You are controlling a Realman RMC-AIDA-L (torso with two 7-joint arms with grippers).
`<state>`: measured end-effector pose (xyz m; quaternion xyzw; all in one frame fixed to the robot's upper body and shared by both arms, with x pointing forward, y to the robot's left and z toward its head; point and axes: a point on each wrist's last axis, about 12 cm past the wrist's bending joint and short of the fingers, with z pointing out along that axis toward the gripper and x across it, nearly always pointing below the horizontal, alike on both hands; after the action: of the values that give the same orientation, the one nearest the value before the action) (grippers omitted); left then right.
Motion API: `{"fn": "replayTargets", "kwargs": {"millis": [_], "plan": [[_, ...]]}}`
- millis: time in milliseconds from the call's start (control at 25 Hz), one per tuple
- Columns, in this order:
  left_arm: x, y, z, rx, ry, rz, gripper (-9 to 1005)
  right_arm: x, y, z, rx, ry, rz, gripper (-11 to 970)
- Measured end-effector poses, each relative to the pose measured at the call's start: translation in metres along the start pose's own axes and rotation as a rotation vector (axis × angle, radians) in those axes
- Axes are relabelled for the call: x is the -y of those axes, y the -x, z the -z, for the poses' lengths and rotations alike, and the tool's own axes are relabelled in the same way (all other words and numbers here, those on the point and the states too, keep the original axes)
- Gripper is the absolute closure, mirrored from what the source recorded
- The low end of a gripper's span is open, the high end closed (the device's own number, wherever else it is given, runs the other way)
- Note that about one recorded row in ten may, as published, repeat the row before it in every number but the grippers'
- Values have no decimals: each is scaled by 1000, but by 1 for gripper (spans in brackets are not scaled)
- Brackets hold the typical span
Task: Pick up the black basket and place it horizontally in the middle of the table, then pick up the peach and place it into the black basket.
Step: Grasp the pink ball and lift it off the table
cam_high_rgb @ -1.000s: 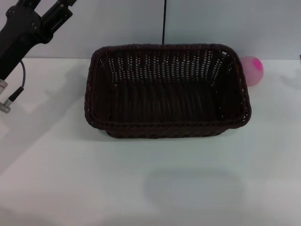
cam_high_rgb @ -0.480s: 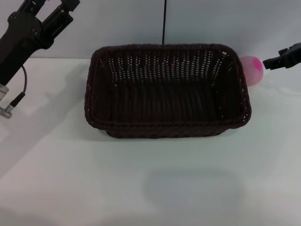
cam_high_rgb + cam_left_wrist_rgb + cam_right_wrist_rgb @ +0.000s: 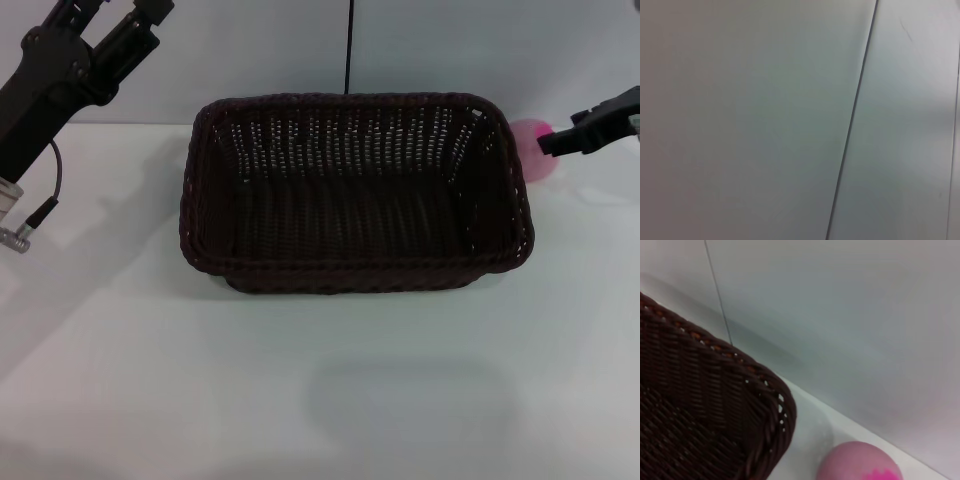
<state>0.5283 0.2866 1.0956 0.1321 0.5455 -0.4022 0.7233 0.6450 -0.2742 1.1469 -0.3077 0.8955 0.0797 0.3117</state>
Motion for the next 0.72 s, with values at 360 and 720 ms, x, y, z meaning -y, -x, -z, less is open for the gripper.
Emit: {"fn": "replayTargets", "kwargs": {"millis": [360,720], "plan": [[0,-2,1,-4,7,8,156,-5,0,-13,19,-34,12,432],[0,-2,1,-6,12,10,156,-9,-1,-24,14,-42,19,502]]}}
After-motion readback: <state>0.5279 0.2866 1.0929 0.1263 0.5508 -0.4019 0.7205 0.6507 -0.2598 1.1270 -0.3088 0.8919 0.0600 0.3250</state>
